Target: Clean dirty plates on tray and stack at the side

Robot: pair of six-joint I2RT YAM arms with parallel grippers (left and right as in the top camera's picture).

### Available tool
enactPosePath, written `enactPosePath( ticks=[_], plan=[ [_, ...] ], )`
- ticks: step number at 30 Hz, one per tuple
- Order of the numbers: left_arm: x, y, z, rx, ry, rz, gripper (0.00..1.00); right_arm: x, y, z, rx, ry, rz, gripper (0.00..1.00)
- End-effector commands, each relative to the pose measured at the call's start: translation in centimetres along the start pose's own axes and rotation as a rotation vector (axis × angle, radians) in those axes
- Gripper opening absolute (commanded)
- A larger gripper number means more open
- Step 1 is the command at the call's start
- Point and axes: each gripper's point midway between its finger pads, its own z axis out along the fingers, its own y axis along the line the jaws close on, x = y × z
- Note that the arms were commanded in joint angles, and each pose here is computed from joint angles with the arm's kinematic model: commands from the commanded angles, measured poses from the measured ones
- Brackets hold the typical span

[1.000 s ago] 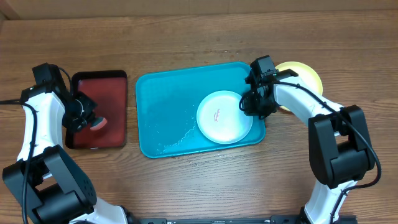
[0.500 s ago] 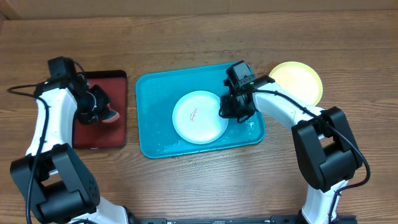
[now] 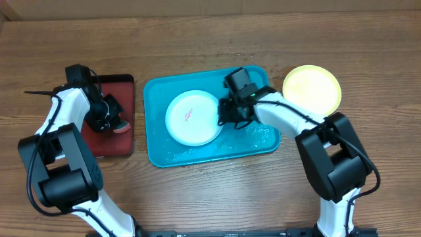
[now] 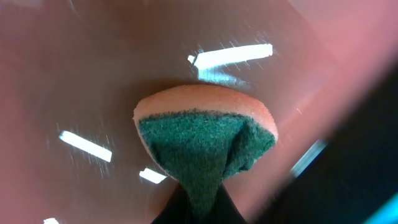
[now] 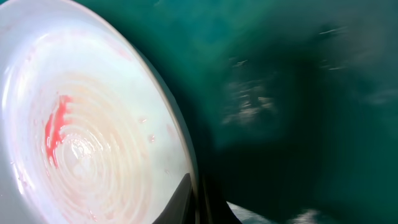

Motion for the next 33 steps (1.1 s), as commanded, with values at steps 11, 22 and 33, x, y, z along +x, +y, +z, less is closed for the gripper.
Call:
enactPosePath(
  ticks=[11, 22, 33],
  plan=[
    [-1.5, 2.7, 1.1, -0.121, -0.028, 0.000, 0.36, 2.1, 1.2, 2.0, 0.037, 0.036, -0.045, 0.04],
    [-2.2, 2.3, -2.0, -0.091, -0.028, -0.021, 0.59, 1.9, 1.2, 2.0, 0.041, 0.028, -0.047, 0.05],
    [-0.7, 2.3, -0.7, -0.069, 0.012, -0.026, 0.25, 1.9, 1.1, 2.0, 0.044, 0.027, -0.047, 0.08]
  ],
)
